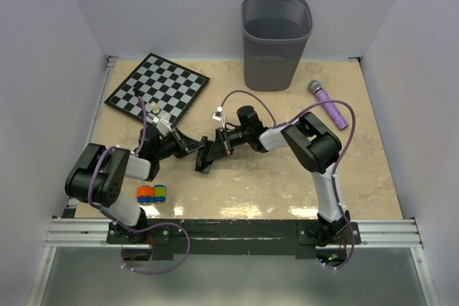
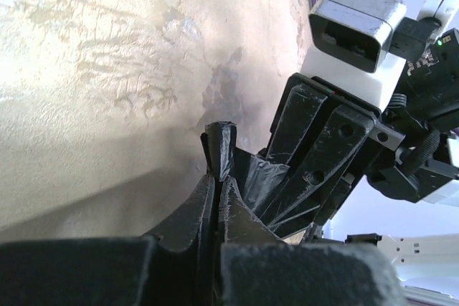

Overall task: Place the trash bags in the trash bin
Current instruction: Unfold the trash bag at the center of the board.

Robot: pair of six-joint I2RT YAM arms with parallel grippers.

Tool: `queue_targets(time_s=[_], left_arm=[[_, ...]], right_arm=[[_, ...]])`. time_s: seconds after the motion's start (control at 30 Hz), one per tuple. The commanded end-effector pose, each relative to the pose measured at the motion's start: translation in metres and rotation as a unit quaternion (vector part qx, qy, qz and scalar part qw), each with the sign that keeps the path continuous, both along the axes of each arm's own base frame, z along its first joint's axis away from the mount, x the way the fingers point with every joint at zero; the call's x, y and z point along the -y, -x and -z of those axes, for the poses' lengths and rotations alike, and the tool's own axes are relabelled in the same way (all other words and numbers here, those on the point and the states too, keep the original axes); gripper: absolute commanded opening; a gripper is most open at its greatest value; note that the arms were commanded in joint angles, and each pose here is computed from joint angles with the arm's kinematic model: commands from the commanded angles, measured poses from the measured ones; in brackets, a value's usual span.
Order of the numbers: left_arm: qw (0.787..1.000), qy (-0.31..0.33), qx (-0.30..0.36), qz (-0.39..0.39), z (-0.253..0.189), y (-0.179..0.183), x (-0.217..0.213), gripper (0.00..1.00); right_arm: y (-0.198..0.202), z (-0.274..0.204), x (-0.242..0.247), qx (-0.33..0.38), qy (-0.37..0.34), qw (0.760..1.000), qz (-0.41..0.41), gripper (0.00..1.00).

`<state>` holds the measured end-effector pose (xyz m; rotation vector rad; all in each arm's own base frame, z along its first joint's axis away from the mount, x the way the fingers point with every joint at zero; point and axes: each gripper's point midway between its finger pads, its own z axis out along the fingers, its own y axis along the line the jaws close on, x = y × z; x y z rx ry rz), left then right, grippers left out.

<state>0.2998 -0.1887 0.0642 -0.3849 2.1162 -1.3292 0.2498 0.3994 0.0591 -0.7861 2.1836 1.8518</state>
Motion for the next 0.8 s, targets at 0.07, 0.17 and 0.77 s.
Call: queue_targets(time_s=[0.07, 0.17, 0.77], left_arm=[[0.998, -0.045, 0.041, -0.013, -0.003, -0.020, -0.008, 0.31], [0.996, -0.085, 0.021, -0.026, 0.014, -0.020, -0.018, 0.57], [0.985, -0.163, 0.031, -0.047, 0.033, -0.018, -0.039, 0.63]], right_arm=[[-0.033, -0.026, 0.007, 0.133, 0.049, 0.990, 0.019, 0.00], [-0.047, -0.046, 0.009, 0.202, 0.067, 0.977, 0.012, 0.00], [-0.065, -0.167, 0.040, 0.452, 0.101, 0.885, -0.050, 0.00]])
